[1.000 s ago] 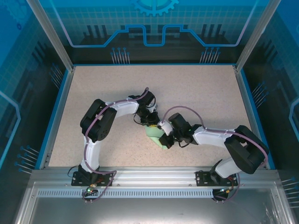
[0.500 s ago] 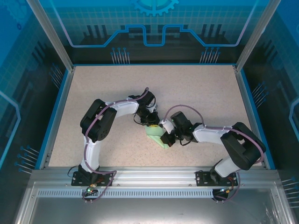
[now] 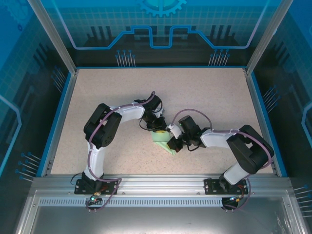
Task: Fold a paper plane with a square sheet of paper (fold left side to right side)
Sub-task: Third fold the triangle at the center of the table.
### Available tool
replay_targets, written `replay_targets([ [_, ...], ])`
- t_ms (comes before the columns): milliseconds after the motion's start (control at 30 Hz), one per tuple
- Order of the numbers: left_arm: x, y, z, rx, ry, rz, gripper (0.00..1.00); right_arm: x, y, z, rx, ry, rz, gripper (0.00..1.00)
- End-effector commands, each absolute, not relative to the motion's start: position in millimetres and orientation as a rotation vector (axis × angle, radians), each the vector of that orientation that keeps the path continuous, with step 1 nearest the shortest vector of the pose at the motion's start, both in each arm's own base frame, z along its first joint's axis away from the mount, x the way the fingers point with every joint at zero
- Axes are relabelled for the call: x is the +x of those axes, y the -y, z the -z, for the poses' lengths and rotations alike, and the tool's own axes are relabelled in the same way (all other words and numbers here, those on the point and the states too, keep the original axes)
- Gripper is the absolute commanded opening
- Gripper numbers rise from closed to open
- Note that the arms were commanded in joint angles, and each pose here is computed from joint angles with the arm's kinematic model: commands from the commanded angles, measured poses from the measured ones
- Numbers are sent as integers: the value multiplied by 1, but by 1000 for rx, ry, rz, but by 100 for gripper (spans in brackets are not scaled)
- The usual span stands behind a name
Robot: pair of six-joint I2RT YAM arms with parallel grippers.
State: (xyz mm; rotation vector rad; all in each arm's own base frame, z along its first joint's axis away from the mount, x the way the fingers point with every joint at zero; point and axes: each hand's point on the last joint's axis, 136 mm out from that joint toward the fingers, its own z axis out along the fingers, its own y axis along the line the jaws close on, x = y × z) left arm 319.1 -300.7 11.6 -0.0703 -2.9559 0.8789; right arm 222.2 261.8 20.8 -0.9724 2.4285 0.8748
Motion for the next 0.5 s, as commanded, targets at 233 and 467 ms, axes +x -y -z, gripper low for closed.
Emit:
replay_targets([
  [233, 296, 287, 20, -60, 2927, -699, 15, 237, -263, -23, -964, -2420, -851, 0],
  [467, 296, 286, 20, -58, 2927, -697, 15, 239, -259, -21, -945, -2439, -821, 0],
])
